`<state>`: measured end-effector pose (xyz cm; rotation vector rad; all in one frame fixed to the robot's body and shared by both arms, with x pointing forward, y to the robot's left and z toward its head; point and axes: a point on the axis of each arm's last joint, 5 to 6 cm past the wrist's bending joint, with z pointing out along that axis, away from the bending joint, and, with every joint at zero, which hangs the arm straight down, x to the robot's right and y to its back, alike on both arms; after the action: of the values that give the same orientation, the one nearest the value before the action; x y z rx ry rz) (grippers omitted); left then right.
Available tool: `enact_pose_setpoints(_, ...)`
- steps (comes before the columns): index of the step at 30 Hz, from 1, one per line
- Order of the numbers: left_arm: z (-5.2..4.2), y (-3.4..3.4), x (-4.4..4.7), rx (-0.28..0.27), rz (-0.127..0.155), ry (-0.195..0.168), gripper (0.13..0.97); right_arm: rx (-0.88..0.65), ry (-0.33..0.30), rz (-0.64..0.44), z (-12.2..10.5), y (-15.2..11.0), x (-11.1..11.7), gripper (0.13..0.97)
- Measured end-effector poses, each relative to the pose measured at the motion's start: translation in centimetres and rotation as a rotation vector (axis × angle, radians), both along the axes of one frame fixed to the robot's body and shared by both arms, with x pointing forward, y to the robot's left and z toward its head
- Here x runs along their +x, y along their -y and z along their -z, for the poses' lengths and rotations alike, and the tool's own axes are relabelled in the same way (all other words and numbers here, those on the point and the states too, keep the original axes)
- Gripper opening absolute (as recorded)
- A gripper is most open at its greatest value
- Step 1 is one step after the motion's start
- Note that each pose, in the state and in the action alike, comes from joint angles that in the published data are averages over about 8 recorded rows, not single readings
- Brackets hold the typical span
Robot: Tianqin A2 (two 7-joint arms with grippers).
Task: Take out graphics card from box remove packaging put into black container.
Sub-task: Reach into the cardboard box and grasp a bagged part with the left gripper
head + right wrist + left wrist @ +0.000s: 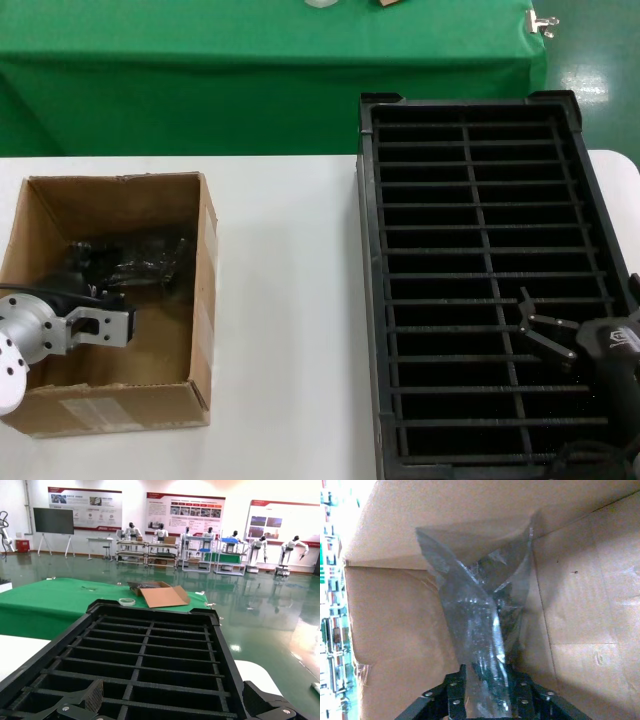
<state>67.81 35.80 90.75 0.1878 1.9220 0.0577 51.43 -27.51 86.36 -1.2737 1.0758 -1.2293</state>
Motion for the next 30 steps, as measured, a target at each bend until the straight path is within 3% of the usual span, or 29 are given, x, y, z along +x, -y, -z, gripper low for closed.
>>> enact_pose_setpoints(4, -0.08, 0.03, -0.25, 0.005, 0.006, -0.002, 0.339, 0.0, 0.0, 0.0, 0.0, 0.0, 0.0, 0.966)
enact_pose_setpoints(13, -0.55, -0.05, -0.87, 0.003, 0.011, -0.007, 0.209, 0.0, 0.0, 0.0, 0.0, 0.0, 0.0, 0.966)
enact_pose_setpoints(22, -1.09, -0.28, -1.79, -0.015, 0.006, -0.023, 0.146, 0.0, 0.0, 0.0, 0.0, 0.0, 0.0, 0.966)
enact_pose_setpoints(30, -1.65, -0.51, -2.7, -0.026, -0.005, -0.021, 0.14, 0.0, 0.0, 0.0, 0.0, 0.0, 0.0, 0.966)
